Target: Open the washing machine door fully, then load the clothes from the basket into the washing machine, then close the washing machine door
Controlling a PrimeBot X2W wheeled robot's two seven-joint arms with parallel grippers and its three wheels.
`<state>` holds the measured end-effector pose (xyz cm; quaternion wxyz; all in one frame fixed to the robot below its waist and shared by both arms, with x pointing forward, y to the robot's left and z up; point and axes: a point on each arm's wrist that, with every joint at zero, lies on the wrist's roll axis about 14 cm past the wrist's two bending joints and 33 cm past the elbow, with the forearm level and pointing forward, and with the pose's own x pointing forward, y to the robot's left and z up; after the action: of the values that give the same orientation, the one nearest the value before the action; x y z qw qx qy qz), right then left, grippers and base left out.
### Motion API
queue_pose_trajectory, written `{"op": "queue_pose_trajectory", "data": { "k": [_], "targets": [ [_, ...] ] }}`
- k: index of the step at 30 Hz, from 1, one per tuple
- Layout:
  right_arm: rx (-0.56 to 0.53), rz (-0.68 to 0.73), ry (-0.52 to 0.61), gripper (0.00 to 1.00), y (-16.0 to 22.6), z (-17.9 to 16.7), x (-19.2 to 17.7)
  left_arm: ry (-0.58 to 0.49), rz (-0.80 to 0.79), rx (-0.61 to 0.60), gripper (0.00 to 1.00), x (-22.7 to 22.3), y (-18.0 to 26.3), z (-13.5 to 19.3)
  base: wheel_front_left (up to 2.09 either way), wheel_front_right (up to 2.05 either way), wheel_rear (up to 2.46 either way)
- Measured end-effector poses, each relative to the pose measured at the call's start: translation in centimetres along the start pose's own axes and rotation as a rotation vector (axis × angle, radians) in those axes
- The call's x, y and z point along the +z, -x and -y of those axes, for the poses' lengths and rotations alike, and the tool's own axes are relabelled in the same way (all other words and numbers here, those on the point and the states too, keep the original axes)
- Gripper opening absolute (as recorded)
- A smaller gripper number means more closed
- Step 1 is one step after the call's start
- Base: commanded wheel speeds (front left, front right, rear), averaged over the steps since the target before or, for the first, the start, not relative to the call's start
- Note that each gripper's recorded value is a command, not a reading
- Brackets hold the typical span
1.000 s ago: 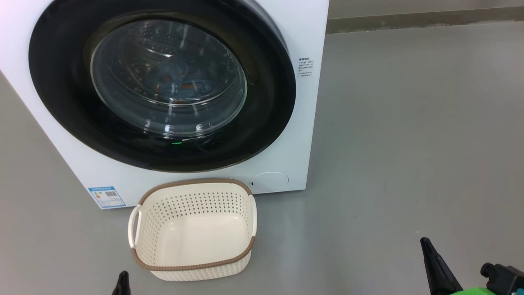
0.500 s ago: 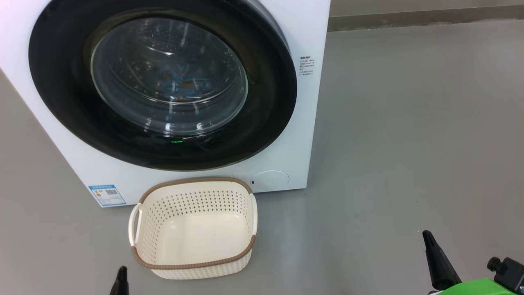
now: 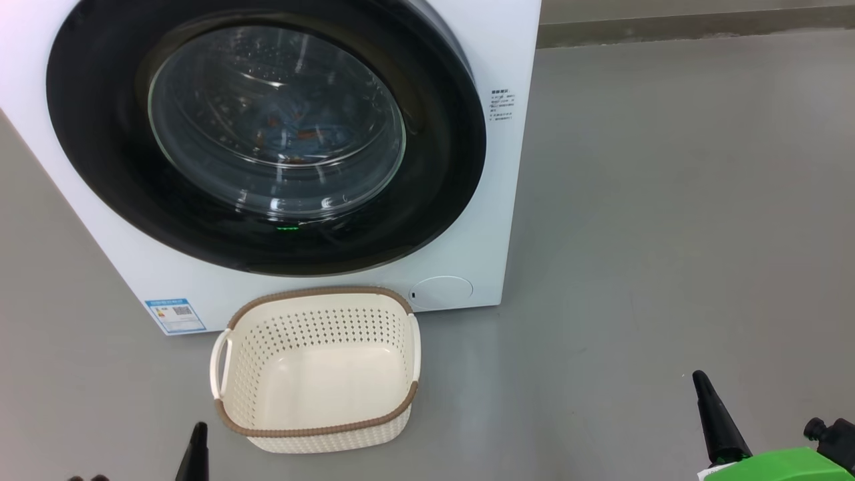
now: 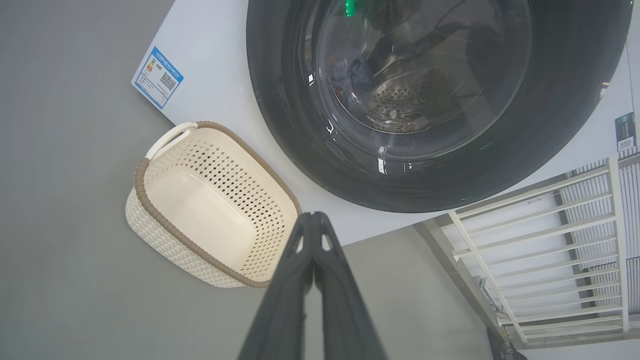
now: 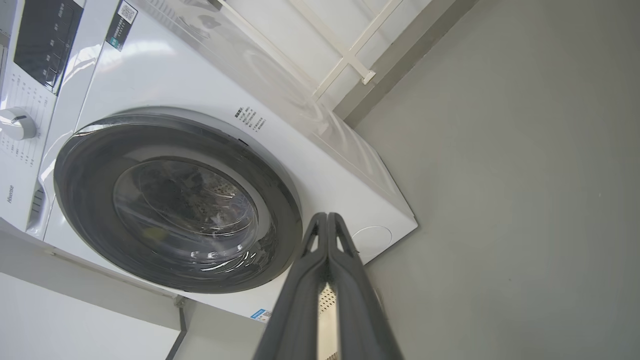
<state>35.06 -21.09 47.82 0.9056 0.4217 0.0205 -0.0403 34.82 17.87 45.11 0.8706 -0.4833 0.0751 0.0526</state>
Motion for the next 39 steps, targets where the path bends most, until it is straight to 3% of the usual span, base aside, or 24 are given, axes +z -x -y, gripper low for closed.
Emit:
{"op": "queue_pose_trajectory", "data": {
  "k": [39],
  "targets": [
    [-0.013,-0.020,-0.482,0.00,-1.5,-0.1,-0.1,0.393,-0.015,-0.065,0.00,1.4,-1.6,1.7,0.00,0.00,0.00]
  ]
}}
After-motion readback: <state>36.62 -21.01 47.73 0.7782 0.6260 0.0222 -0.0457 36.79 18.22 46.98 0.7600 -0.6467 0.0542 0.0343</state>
